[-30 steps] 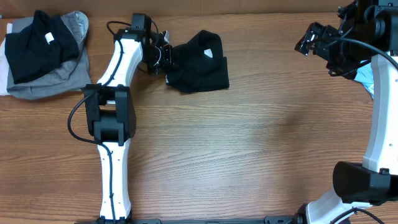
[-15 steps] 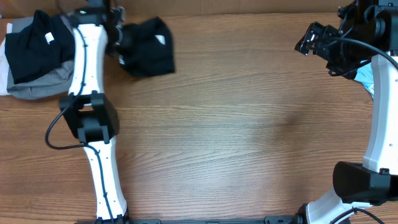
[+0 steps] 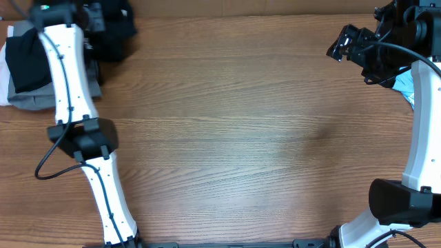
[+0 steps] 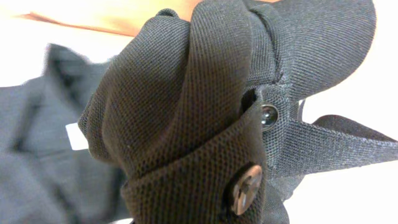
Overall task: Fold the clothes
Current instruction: 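Lift the black shirt with the left gripper and place it onto the stack, then press the shirt down on the stack and release with the left gripper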
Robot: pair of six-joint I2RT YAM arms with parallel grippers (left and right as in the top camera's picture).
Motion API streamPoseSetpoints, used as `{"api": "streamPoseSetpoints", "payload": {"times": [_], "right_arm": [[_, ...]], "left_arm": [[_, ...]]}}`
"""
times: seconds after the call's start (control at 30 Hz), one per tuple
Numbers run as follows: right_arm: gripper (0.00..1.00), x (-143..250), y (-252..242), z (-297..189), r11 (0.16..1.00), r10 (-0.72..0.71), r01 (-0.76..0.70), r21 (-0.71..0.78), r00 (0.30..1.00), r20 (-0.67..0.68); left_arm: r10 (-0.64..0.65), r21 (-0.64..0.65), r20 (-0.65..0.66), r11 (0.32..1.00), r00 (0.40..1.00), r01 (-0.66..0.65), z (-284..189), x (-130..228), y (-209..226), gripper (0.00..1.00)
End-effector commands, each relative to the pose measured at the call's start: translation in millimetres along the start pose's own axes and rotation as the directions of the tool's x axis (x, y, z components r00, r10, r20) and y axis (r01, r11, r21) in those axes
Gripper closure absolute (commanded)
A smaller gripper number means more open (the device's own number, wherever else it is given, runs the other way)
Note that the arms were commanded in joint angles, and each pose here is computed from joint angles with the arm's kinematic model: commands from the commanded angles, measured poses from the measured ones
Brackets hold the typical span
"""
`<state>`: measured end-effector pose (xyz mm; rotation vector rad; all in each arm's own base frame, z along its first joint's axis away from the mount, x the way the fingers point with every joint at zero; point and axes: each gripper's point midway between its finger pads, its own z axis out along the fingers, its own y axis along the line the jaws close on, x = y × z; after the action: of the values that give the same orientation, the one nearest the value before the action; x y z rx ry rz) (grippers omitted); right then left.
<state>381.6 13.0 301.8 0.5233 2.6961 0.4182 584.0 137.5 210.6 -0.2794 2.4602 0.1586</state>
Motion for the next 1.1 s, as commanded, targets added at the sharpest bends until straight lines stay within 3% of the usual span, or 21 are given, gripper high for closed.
{"api": "streamPoseSetpoints", "payload": {"times": [0.0,0.4,0.57,0.6,0.67,0.73,0.9,1.07], "right_arm": [[0.0,-0.1,2.0,-3.1,1.0,-0.011,0.011,-0.003,1.0,0.012],[0.0,-0.2,2.0,-3.1,1.0,-0.011,0.011,-0.003,1.0,0.012],[0.0,-0.2,2.0,-3.1,1.0,-0.011,0.011,-0.003,1.0,0.012],[0.0,-0.1,2.0,-3.1,1.0,-0.011,0.011,-0.003,1.0,0.012],[0.0,-0.2,2.0,-3.1,1.0,-0.011,0.011,-0.003,1.0,0.012],[0.0,-0.1,2.0,-3.1,1.0,-0.011,0.011,-0.003,1.0,0.012],[0.0,-0.2,1.9,-3.1,1.0,-0.011,0.011,-0.003,1.0,0.012],[0.0,-0.1,2.0,-3.1,1.0,-0.011,0.011,-0.003,1.0,0.012]], "left_arm": [[-0.059,-0.089,0.039,0.994,0.998,0.062,-16.8,-7.1,64.5,0.96],[-0.248,-0.115,0.011,0.962,0.969,0.247,13.5,29.4,187.1,0.96],[-0.269,-0.104,0.044,0.956,0.962,0.273,46.3,36.2,208.5,0.84],[-0.269,-0.109,0.065,0.955,0.961,0.275,59.5,37.6,214.3,0.71],[-0.281,-0.114,0.078,0.951,0.957,0.288,71.2,41.5,219.7,0.3],[-0.31,-0.113,0.09,0.941,0.947,0.319,74.9,42.1,222.5,0.04],[-0.322,-0.104,0.145,0.935,0.936,0.338,51.3,20.5,221.9,0.0],[-0.329,-0.057,0.237,0.934,0.914,0.351,-13.3,-20.4,207.3,0.0]]}}
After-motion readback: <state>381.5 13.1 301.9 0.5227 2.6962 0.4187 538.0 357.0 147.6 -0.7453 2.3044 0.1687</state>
